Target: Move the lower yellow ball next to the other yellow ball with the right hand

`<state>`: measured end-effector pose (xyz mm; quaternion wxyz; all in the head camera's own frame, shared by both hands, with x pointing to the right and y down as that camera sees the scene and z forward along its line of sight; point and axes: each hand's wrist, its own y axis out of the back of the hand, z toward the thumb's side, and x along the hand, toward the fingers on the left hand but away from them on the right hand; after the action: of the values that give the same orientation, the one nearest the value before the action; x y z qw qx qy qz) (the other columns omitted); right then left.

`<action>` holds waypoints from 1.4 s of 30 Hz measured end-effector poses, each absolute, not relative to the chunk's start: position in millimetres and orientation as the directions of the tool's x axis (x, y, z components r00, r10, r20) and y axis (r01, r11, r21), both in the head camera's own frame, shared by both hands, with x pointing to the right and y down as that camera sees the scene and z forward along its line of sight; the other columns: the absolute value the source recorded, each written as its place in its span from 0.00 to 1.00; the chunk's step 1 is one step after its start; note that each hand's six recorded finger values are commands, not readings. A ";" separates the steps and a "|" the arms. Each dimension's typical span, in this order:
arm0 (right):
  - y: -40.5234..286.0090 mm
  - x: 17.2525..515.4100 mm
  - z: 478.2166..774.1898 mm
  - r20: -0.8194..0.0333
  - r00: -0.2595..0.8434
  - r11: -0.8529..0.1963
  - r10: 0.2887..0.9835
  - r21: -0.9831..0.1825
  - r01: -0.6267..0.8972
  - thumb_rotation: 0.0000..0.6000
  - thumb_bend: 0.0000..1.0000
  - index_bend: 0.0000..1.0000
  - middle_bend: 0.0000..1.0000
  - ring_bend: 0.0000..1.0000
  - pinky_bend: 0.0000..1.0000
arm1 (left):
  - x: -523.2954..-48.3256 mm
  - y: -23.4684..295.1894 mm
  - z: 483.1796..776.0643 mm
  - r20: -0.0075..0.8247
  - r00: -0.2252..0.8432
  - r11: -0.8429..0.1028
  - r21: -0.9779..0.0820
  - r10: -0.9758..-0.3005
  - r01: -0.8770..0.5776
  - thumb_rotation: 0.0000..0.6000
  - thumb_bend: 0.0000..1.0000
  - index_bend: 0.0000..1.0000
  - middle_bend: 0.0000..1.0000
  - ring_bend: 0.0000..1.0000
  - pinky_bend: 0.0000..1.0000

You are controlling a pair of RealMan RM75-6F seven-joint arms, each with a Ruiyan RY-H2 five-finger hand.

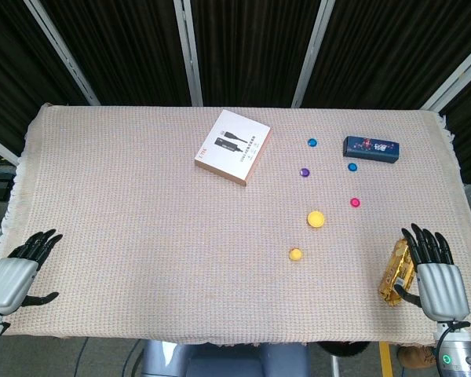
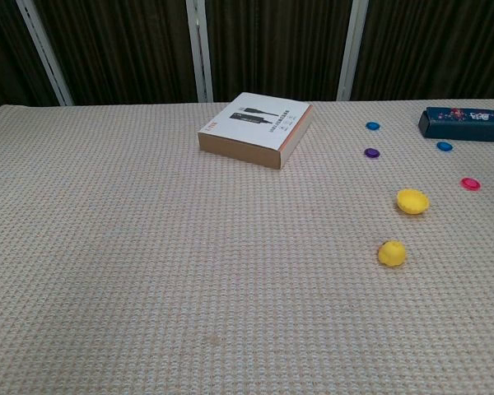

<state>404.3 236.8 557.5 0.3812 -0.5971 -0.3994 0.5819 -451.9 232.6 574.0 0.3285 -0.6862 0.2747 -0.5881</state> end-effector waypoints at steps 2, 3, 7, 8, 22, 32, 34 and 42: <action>237.0 404.2 557.6 -0.392 0.003 -0.392 0.920 -0.919 0.035 1.00 0.00 0.00 0.00 0.00 0.00 | -451.9 232.7 574.0 0.627 0.157 -0.634 -0.773 -0.763 0.009 1.00 0.00 0.00 0.00 0.00 0.22; 237.1 404.2 557.7 -0.393 0.003 -0.393 0.919 -0.919 0.036 1.00 0.00 0.00 0.00 0.00 0.00 | -451.8 232.8 573.9 0.628 0.158 -0.635 -0.773 -0.762 0.009 1.00 0.00 0.00 0.00 0.00 0.22; 237.9 405.2 558.0 -0.400 0.000 -0.399 0.917 -0.916 0.039 1.00 0.00 0.00 0.00 0.00 0.00 | -451.6 233.1 573.0 0.629 0.158 -0.636 -0.772 -0.761 0.008 1.00 0.00 0.00 0.00 0.00 0.22; 238.0 405.3 557.9 -0.401 -0.001 -0.400 0.916 -0.916 0.041 1.00 0.00 0.00 0.00 0.00 0.00 | -451.5 233.2 572.7 0.629 0.158 -0.636 -0.772 -0.761 0.008 1.00 0.00 0.00 0.00 0.00 0.22; 235.5 402.3 559.0 -0.396 0.007 -0.396 0.918 -0.917 0.057 1.00 0.00 0.00 0.00 0.00 0.00 | -453.0 234.7 575.2 0.643 0.153 -0.650 -0.760 -0.750 0.003 1.00 0.00 0.00 0.00 0.00 0.22; 236.5 403.7 556.4 -0.383 0.006 -0.383 0.924 -0.921 0.065 1.00 0.00 0.00 0.00 0.00 0.00 | -451.6 234.5 573.0 0.637 0.155 -0.644 -0.765 -0.755 0.003 1.00 0.00 0.00 0.00 0.00 0.22; 236.1 403.1 556.0 -0.380 0.009 -0.379 0.925 -0.923 0.061 1.00 0.00 0.00 0.00 0.00 0.00 | -452.2 234.4 573.1 0.637 0.154 -0.644 -0.765 -0.756 0.002 1.00 0.00 0.00 0.00 0.00 0.22; 231.8 399.5 554.8 -0.359 0.013 -0.358 0.933 -0.930 0.079 1.00 0.00 0.04 0.00 0.00 0.00 | -451.8 233.9 572.3 0.632 0.156 -0.640 -0.769 -0.759 0.002 1.00 0.00 0.00 0.00 0.00 0.22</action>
<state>399.5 231.8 554.8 0.3794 -0.6021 -0.4205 0.5628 -451.8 233.9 572.3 0.3232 -0.6880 0.2751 -0.5886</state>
